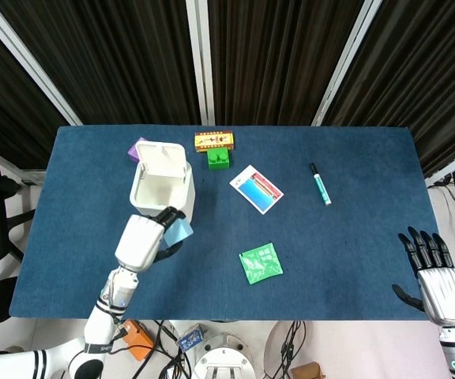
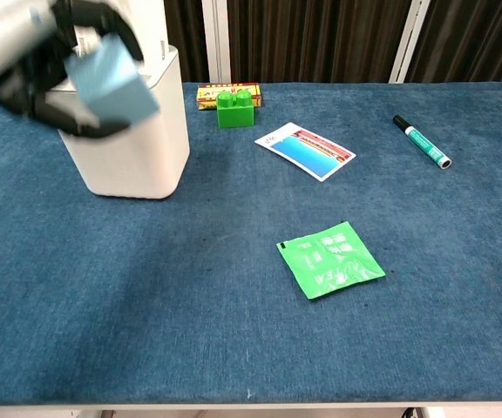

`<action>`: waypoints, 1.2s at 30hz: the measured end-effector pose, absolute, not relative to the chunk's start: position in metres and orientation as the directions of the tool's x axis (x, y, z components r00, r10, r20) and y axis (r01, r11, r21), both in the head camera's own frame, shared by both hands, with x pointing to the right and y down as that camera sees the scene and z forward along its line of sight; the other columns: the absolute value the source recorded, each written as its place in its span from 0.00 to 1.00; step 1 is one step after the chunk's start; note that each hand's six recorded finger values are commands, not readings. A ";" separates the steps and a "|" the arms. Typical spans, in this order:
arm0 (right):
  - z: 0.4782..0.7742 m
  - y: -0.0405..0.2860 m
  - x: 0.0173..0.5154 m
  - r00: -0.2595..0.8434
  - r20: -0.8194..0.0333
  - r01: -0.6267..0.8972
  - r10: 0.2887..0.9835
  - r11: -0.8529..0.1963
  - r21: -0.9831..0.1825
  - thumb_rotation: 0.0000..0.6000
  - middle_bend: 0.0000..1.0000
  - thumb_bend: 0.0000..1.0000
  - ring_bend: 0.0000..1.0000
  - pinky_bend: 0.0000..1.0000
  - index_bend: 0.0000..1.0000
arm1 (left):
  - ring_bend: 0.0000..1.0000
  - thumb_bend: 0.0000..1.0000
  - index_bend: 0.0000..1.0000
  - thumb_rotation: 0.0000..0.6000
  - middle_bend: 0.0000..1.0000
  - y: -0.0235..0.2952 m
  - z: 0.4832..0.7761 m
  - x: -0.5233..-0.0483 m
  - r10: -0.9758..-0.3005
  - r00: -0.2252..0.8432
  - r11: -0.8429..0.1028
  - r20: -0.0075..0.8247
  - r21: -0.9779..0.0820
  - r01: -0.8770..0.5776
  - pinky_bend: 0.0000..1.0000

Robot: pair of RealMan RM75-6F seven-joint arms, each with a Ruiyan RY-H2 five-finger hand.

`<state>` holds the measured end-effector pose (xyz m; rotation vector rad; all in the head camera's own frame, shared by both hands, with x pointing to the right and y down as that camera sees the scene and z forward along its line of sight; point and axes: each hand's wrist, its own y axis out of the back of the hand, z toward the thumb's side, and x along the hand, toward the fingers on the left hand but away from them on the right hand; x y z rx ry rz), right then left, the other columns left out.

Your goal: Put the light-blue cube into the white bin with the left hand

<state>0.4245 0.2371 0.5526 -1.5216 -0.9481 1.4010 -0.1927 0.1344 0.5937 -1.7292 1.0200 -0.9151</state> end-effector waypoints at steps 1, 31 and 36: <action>0.553 0.236 0.425 0.086 -0.361 -0.010 0.928 -0.362 -0.932 1.00 0.00 0.31 0.00 0.00 0.00 | 0.85 0.43 0.56 1.00 0.58 0.127 0.590 -0.192 -0.918 0.373 -0.239 0.135 -0.938 -0.249 0.90; 0.548 0.238 0.426 0.087 -0.351 -0.003 0.932 -0.353 -0.936 1.00 0.00 0.31 0.00 0.00 0.00 | 0.83 0.00 0.25 0.65 0.32 0.072 0.606 -0.204 -0.918 0.328 -0.279 0.223 -0.951 -0.133 0.90; 0.550 0.238 0.425 0.088 -0.356 -0.007 0.930 -0.357 -0.934 1.00 0.00 0.31 0.00 0.00 0.00 | 0.83 0.00 0.25 0.63 0.31 0.072 0.596 -0.206 -0.926 0.326 -0.254 0.192 -0.954 -0.158 0.90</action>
